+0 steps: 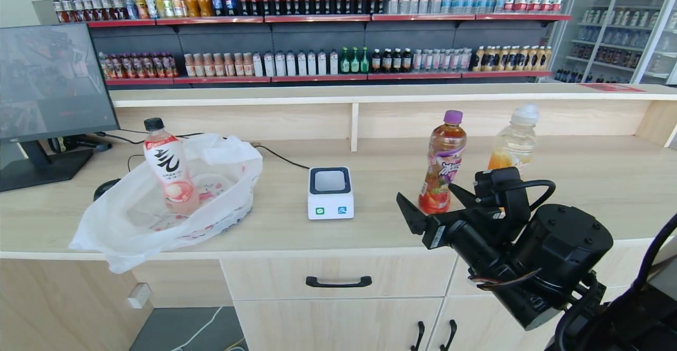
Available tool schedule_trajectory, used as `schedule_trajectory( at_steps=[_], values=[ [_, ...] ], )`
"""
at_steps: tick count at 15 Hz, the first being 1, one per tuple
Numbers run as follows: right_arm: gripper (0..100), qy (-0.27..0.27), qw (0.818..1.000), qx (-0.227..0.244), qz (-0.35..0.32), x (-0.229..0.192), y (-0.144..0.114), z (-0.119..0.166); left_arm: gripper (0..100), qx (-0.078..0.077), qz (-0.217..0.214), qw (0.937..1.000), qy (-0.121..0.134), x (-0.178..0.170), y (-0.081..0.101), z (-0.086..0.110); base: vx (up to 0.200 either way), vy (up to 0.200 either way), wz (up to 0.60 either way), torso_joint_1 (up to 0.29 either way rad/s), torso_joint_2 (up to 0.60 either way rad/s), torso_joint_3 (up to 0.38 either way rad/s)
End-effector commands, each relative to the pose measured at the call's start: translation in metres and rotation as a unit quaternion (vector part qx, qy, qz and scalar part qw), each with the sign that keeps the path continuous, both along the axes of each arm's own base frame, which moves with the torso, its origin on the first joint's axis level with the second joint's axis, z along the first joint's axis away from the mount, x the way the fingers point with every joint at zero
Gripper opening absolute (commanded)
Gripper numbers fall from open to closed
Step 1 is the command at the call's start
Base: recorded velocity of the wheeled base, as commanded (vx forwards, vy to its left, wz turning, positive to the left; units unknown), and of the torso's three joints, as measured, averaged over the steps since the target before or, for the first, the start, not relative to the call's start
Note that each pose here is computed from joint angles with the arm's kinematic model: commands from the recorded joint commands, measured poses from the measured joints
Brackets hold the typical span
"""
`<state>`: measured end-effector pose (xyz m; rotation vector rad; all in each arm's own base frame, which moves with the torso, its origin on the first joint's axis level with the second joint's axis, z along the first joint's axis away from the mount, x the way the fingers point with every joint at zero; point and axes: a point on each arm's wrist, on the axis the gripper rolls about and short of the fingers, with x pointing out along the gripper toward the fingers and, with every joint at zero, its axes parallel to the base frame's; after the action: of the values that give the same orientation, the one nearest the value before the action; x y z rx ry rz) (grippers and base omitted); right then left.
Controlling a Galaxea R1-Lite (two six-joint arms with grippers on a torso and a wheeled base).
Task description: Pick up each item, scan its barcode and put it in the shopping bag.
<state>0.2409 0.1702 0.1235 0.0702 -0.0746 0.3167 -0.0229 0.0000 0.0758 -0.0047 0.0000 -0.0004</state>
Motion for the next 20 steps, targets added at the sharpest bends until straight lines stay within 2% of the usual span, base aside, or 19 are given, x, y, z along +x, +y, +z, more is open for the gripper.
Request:
schedule_trajectory(
  at_steps=[1,12,13,20],
  values=[
    [100,0.0,1.0,0.0,-0.001,0.0,0.0,0.0,100,0.0,-0.001,1.0,0.0,0.0,0.0,0.0,0.0,0.0,0.0,0.0,0.0,0.0],
    [100,-0.009,1.0,-0.008,-0.021,0.01,-0.007,0.002,100,0.001,-0.001,1.0,0.0,0.0,0.0,0.0,0.0,0.0,0.0,0.0,0.0,0.0],
    [100,-0.016,0.999,-0.023,-0.034,0.019,-0.01,0.0,100,0.001,0.0,1.0,0.0,0.0,0.0,0.0,0.0,0.0,0.0,0.0,0.0,0.0],
    [100,-0.01,0.998,-0.036,-0.041,0.041,-0.001,-0.015,100,-0.001,-0.001,1.0,0.0,0.0,0.0,0.0,0.0,0.0,0.0,0.0,0.0,0.0]
  ],
)
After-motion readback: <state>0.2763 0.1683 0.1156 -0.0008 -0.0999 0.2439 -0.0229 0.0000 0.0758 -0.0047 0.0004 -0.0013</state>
